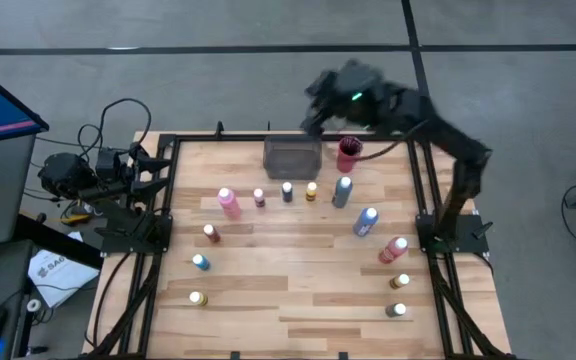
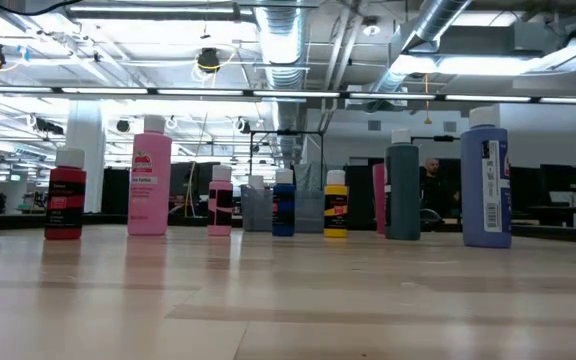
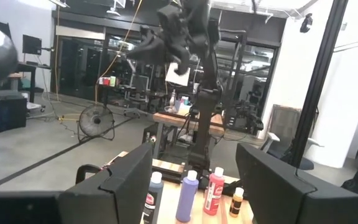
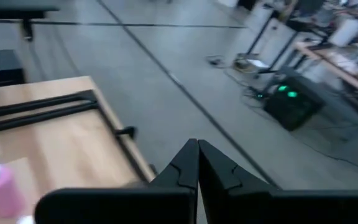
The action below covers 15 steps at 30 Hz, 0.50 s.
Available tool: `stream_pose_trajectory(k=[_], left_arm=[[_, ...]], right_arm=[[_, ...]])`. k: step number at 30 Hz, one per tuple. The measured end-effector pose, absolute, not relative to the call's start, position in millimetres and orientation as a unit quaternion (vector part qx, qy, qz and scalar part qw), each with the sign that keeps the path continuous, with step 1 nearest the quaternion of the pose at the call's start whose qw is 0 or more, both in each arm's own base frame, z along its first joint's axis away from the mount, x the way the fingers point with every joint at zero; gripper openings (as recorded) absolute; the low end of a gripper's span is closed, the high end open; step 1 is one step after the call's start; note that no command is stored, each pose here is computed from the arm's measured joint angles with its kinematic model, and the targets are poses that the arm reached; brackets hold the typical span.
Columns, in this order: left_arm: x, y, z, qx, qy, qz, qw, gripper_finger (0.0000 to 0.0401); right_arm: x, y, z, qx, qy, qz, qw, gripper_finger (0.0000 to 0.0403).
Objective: Pick & Place Paint Supplies
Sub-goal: Put the black paintbrush into the red cup
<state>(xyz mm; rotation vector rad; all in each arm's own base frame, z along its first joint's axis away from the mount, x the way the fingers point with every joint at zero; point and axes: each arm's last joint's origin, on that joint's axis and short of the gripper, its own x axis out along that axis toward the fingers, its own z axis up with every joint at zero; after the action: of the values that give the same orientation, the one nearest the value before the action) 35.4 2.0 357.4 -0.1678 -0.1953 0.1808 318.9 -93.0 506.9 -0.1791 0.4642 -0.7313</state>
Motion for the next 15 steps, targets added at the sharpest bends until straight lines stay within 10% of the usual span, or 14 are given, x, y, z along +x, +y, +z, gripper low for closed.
stream_pose_trajectory(k=[15], left_arm=[[35.1, 3.6, 357.2, -0.086, -0.097, 0.118, 0.985, 0.0225]], right_arm=[[180.6, -127.6, 526.2, -0.050, 0.254, -0.390, 0.884, 0.0000]])
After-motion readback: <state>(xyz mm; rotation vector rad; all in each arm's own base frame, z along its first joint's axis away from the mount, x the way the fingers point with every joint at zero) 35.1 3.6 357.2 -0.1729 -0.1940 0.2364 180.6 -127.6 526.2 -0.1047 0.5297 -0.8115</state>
